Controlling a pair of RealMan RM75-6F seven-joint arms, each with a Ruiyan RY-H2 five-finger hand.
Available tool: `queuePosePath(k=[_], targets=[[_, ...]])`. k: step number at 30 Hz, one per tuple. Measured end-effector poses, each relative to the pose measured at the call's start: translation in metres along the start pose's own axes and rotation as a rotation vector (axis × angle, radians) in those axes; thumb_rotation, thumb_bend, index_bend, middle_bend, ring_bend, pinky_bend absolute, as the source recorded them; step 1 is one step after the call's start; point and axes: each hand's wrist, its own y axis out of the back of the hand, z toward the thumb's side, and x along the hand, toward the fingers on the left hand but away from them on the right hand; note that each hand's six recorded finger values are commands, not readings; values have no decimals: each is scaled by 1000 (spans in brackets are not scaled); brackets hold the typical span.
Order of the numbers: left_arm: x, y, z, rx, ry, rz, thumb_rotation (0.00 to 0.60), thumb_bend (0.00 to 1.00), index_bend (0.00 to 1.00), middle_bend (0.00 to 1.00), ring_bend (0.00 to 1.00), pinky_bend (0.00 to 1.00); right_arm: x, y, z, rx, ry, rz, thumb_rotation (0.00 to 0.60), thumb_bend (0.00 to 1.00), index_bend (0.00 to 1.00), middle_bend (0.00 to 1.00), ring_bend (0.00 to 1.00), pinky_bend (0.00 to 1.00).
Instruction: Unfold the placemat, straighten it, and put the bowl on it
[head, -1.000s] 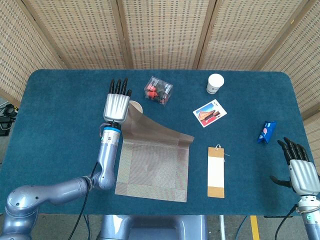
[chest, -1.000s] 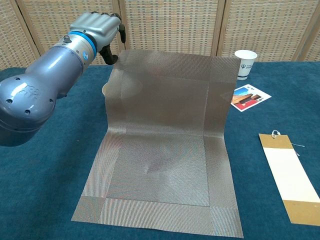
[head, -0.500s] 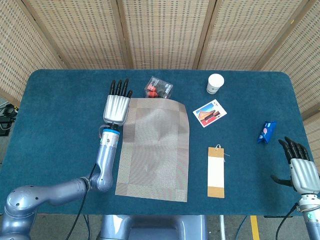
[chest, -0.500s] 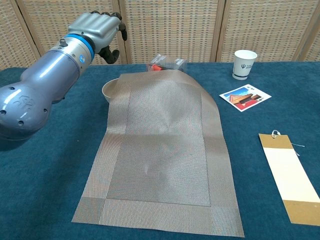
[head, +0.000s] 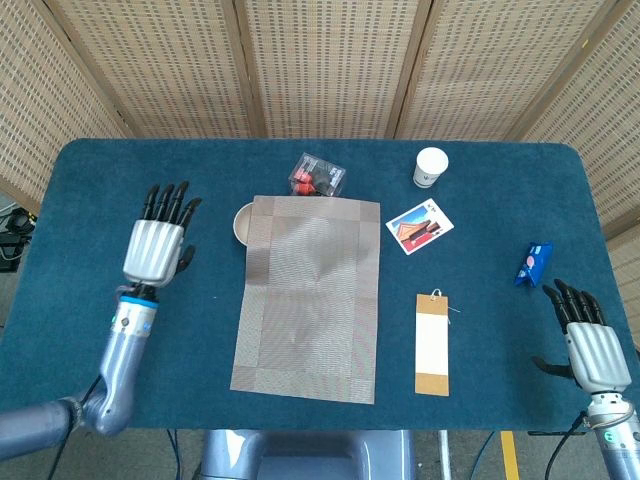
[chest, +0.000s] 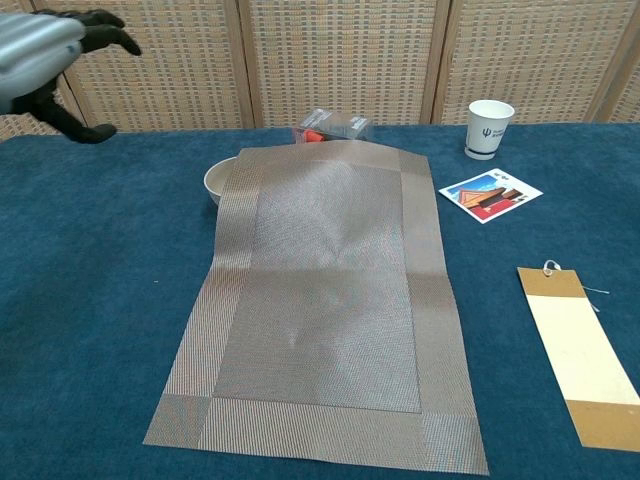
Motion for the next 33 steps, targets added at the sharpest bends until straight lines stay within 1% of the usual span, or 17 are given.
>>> queuePosePath(k=[4,8,11,14,19,22,26,29,33], targets=[[-45,-4,-33,18,2,-30,600,261,60,0,0,0,2,-5,6,12,17,8,600,36,12,0,0,0],[-85,-7,-56,-28,15,-46,600,251,46,0,0,0,4,-10,10,27,31,14,600,20,12,0,0,0],[-112,-5,-74,-70,42,-37,600,221,41,0,0,0,5,-14,13,38,37,21,600,16,12,0,0,0],[-137,-4,-90,-102,72,-30,600,218,39,0,0,0,6,-17,15,49,48,28,600,13,12,0,0,0],[-172,-4,-111,-116,106,-10,600,218,38,0,0,0,8,-23,20,66,77,45,600,2,13,0,0,0],[-190,-7,-122,-111,126,-11,600,217,38,0,0,0,11,-28,28,70,115,68,600,0,15,0,0,0],[-206,-11,-131,-127,145,-17,600,218,38,0,0,0,16,-38,46,52,193,106,600,0,22,0,0,0],[-210,-12,-136,-131,156,-14,600,218,39,0,0,0,18,-50,64,33,251,138,600,0,33,0,0,0],[-209,-12,-139,-140,165,-9,600,217,37,0,0,0,18,-62,90,40,317,162,600,0,57,0,0,0]])
